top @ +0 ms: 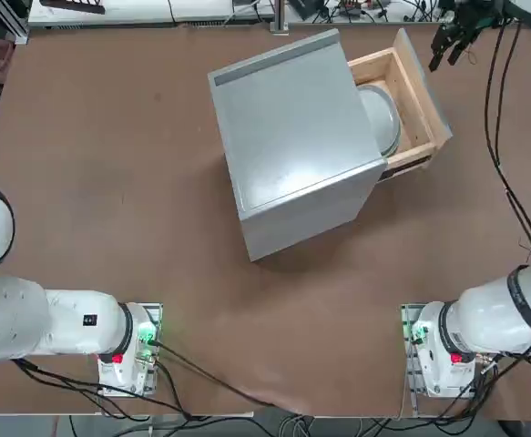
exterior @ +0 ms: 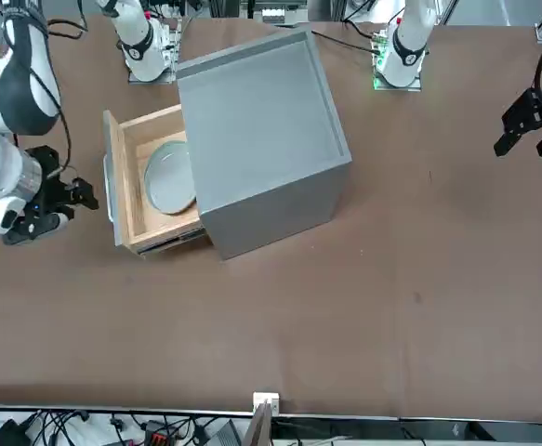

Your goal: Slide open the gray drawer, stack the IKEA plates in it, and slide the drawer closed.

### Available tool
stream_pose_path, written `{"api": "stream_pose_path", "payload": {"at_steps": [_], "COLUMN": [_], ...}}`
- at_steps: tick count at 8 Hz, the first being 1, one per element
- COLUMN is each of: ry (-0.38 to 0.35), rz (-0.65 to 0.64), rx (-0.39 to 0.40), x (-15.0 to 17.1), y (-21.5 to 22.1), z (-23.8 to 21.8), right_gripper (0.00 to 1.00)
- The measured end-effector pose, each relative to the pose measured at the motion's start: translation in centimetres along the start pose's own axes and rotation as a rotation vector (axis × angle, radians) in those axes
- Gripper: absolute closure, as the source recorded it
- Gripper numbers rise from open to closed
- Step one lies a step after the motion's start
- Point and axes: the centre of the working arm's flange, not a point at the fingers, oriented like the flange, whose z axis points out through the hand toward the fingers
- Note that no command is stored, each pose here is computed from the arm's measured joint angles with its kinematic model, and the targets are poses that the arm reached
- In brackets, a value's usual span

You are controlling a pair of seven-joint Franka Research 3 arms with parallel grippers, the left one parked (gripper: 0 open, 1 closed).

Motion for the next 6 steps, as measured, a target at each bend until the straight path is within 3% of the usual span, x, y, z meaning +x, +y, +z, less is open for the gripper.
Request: {"api": "stream_pose_path", "payload": {"at_steps": [3, 6], "ry": [0.005, 0.012], "rz": [-0.014, -0.015], "rx": [-0.001, 0.044], "x": [-0.7, -0.8], "y": [-1.1, -2.7], "z": [2.6, 2.8], "right_gripper": [0.76, 0.89]}}
